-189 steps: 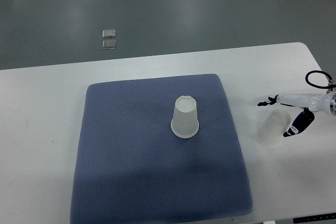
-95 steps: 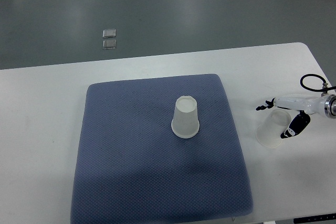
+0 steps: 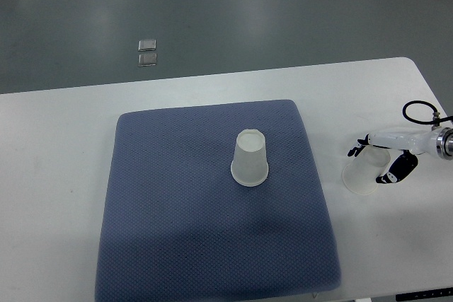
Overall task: Stack paper cups
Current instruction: 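Close the right hand fingers around the loose white paper cup, then lift the held cup and carry it over the cup on the pad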
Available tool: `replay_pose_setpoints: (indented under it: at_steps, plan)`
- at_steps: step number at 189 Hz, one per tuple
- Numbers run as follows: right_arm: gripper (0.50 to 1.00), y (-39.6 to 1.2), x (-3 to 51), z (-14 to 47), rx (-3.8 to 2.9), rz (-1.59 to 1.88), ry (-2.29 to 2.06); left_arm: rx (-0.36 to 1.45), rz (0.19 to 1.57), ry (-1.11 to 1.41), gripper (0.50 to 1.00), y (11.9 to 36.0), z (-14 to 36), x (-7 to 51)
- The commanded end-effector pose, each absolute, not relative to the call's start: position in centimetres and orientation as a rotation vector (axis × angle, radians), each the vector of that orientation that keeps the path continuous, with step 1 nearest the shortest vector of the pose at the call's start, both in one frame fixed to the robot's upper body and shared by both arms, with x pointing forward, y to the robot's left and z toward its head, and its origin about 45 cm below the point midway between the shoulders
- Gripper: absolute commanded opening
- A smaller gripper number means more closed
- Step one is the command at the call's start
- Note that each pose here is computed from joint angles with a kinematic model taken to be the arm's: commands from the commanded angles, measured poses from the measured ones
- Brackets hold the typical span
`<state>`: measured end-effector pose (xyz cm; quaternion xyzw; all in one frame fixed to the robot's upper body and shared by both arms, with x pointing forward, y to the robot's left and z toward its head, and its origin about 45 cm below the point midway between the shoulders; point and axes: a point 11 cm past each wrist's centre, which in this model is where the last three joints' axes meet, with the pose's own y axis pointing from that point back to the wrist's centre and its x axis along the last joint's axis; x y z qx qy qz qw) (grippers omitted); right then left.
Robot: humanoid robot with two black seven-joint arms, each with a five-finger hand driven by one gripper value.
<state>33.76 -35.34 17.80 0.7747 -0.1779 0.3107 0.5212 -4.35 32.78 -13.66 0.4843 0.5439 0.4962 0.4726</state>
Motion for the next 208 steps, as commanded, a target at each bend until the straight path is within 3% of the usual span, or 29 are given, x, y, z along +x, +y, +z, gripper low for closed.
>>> replay_pose_setpoints:
  at_steps: [1, 57, 138, 165, 193, 208]
  plan:
    - [0.764, -35.2, 33.7, 17.9, 1.863, 0.748, -0.424, 1.185, 1.215, 1.331, 1.000, 32.8, -13.7, -4.3]
    - [0.676, -34.5, 33.7, 18.1, 1.883, 0.753, -0.413, 1.185, 1.215, 1.331, 1.000, 32.8, -13.7, -4.3]
    - [0.652, -32.7, 36.5, 23.1, 1.950, 0.834, -0.395, 1.185, 1.215, 1.331, 1.000, 32.8, -13.7, -4.3]
    - [0.609, -31.0, 37.7, 26.3, 2.039, 0.844, -0.388, 1.186, 1.216, 1.330, 1.000, 32.8, -13.7, -4.3]
    - [0.513, -29.5, 38.9, 29.9, 2.085, 0.906, -0.378, 1.186, 1.214, 1.332, 1.000, 32.8, -13.7, -4.4]
    - [0.507, -28.7, 39.3, 30.9, 2.095, 0.927, -0.368, 1.184, 1.214, 1.332, 1.000, 32.7, -13.7, -4.3]
